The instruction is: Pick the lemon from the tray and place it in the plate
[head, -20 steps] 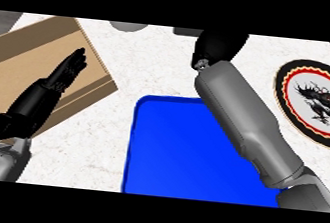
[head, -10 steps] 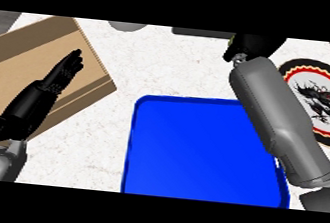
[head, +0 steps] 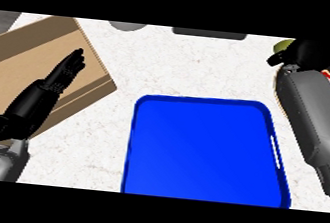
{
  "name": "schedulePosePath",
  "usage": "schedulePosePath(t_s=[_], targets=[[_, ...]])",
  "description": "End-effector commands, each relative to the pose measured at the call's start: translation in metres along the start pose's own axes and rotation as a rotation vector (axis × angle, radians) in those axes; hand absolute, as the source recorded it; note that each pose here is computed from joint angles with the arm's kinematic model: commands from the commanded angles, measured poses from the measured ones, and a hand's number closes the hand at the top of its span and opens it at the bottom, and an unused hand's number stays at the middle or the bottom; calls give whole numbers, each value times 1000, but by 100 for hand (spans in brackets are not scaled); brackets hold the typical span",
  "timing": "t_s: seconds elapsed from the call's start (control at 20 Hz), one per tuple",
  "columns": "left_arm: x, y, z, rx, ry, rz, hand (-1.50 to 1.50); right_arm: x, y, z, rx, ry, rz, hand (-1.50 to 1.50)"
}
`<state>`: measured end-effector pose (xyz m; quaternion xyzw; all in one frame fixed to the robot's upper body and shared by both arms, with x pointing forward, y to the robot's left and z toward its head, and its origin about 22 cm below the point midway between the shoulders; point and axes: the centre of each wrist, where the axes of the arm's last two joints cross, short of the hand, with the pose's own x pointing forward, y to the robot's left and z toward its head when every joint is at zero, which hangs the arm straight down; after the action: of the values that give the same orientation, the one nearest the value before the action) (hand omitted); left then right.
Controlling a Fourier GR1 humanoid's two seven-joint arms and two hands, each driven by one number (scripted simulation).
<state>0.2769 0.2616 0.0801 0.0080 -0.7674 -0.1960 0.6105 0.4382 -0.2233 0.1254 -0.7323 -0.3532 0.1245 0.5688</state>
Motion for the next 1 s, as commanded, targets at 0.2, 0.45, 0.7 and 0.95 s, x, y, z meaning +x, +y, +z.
schedulePosePath(t_s=[0.2,0.45,0.7,0.95], targets=[[5,11,-9,-12,-27,-3,0,-75,25,-64,-7,173,43,150],[-2,4,-3,-13,-7,-9,0,-106,55,-58,148,365,-7,150],[-1,-17,2,-41,-26,10,0,-144,76,-62,177,373,-41,-150],[2,0,1,-24,-24,-14,0,-170,88,-57,91,269,-120,-150]])
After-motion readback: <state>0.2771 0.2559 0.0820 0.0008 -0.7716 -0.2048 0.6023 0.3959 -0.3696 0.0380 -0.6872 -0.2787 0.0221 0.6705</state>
